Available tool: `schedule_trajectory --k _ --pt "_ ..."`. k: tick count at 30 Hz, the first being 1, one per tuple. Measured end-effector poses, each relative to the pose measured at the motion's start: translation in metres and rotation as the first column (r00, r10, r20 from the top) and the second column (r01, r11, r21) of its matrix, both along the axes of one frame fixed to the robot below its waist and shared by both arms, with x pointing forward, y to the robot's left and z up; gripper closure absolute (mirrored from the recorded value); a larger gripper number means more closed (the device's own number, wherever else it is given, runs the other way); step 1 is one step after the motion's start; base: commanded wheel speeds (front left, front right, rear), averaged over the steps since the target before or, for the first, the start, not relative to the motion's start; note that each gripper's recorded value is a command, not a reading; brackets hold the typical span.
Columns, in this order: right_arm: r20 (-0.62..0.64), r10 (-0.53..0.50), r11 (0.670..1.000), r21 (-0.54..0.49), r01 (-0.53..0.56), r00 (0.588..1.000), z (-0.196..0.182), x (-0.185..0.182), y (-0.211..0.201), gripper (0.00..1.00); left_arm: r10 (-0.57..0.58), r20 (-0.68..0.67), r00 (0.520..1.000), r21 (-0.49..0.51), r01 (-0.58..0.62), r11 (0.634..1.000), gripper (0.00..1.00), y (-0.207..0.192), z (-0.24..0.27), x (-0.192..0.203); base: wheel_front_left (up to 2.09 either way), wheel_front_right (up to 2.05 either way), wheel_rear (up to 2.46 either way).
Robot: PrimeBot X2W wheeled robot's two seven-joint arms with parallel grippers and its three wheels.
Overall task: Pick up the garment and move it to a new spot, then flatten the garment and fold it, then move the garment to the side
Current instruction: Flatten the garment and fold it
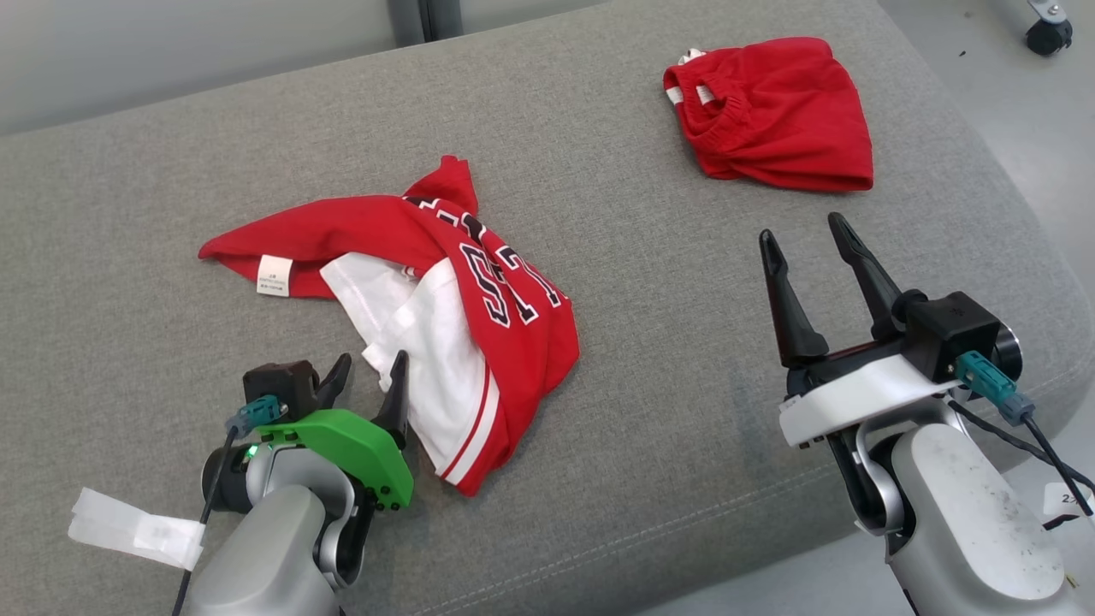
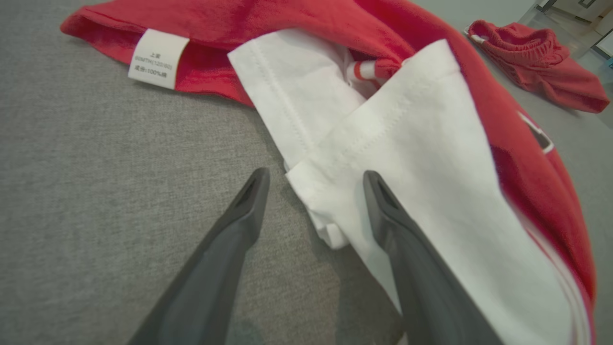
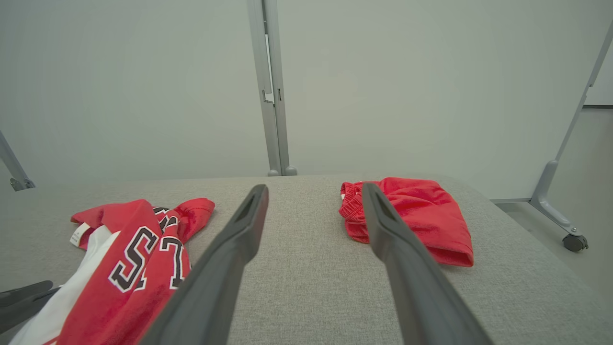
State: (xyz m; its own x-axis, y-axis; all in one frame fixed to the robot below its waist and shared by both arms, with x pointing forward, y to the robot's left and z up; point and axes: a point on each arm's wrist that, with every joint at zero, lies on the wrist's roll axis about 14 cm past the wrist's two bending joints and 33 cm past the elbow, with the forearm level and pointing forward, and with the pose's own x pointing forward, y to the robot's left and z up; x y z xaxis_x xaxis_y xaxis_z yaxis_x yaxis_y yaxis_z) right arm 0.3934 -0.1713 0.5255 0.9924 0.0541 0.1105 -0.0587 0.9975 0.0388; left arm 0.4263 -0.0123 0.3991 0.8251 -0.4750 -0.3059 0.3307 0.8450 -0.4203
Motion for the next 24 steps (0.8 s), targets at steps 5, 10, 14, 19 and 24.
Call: schedule_trajectory --k 5,10,14,19,24 --pt "-0.009 -0.010 1.000 -0.004 0.010 1.000 -0.003 0.001 -0.004 0.00 0.002 -0.027 1.000 0.023 -0.001 1.000 0.00 0.003 -0.011 -0.001 0.00 0.00 0.00" --pt "-0.015 -0.009 1.000 -0.003 0.009 1.000 -0.005 0.002 -0.004 0.00 0.009 -0.035 0.999 0.036 -0.007 0.999 0.00 0.005 -0.015 0.003 0.00 0.00 0.00" --pt "-0.016 -0.010 1.000 -0.003 0.010 1.000 -0.006 0.003 -0.004 0.00 -0.014 -0.028 1.000 0.040 0.015 0.999 0.03 0.000 -0.014 0.005 0.00 0.00 0.00" --pt "-0.022 -0.012 1.000 -0.004 0.012 1.000 -0.008 0.004 -0.005 0.00 -0.054 -0.023 0.998 0.049 0.055 0.997 0.54 -0.009 -0.015 0.004 0.00 0.00 0.00" --pt "-0.025 -0.014 1.000 -0.004 0.014 1.000 -0.009 0.005 -0.005 0.00 -0.072 -0.026 0.997 0.069 0.074 0.995 1.00 -0.011 -0.019 0.002 0.00 0.00 0.00"
